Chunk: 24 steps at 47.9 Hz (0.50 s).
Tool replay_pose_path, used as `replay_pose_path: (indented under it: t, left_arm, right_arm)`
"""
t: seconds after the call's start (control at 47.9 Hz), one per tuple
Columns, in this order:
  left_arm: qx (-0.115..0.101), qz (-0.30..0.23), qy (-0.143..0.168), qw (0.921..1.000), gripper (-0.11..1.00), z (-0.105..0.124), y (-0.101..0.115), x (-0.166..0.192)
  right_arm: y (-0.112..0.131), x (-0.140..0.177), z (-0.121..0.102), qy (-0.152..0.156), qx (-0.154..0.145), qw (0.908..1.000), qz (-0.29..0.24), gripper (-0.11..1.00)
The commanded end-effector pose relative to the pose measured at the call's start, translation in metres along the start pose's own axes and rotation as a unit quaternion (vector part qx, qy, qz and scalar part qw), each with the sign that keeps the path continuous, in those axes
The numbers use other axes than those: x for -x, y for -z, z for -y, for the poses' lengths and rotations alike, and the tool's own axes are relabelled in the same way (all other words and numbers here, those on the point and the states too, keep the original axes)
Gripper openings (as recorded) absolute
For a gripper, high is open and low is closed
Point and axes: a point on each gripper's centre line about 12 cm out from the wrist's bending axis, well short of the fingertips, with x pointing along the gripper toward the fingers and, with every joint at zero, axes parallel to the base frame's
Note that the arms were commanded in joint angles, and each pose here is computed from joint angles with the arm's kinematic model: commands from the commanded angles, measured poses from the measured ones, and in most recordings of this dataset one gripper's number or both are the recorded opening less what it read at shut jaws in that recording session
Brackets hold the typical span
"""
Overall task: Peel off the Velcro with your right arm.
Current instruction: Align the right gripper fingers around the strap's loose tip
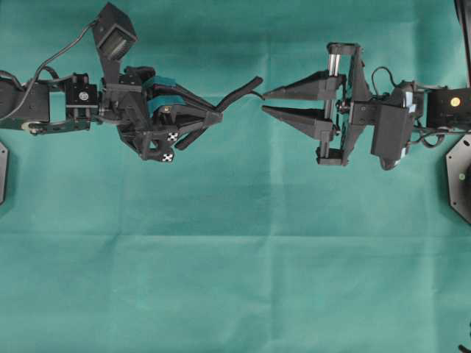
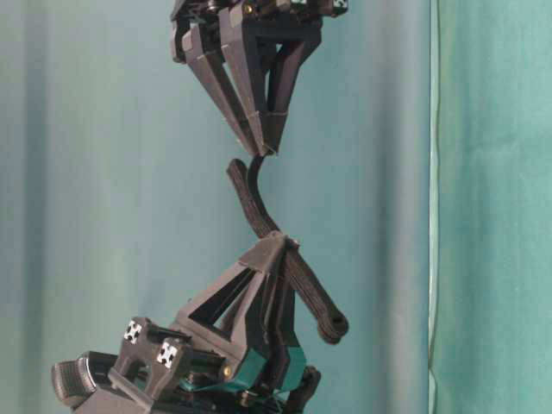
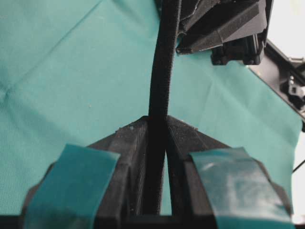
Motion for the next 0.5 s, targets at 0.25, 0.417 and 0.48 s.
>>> replay_pose_path:
  t: [0.25,0.417,0.48]
  left_arm:
    - [0.001,0.016,0.01,0.9998,0.09,0.006,-0.0094,0.0021]
    - [0.0,0.013,0.011,0.9999,0.09,0.0068,-0.0076,0.001]
    - [0.0,0.013,0.011,0.9999,0.09,0.007,-0.0069,0.0011]
  right_arm:
    - [-0.0067,-0.0014,0.0021,0.004,0.0,0.9999,0.013,-0.01]
    - [-0.0086,-0.0026,0.0031,0.005,0.0,0.9999,0.016,-0.01]
    - [-0.0091,-0.0029,0.0034,0.006,0.0,0.9998,0.017,-0.01]
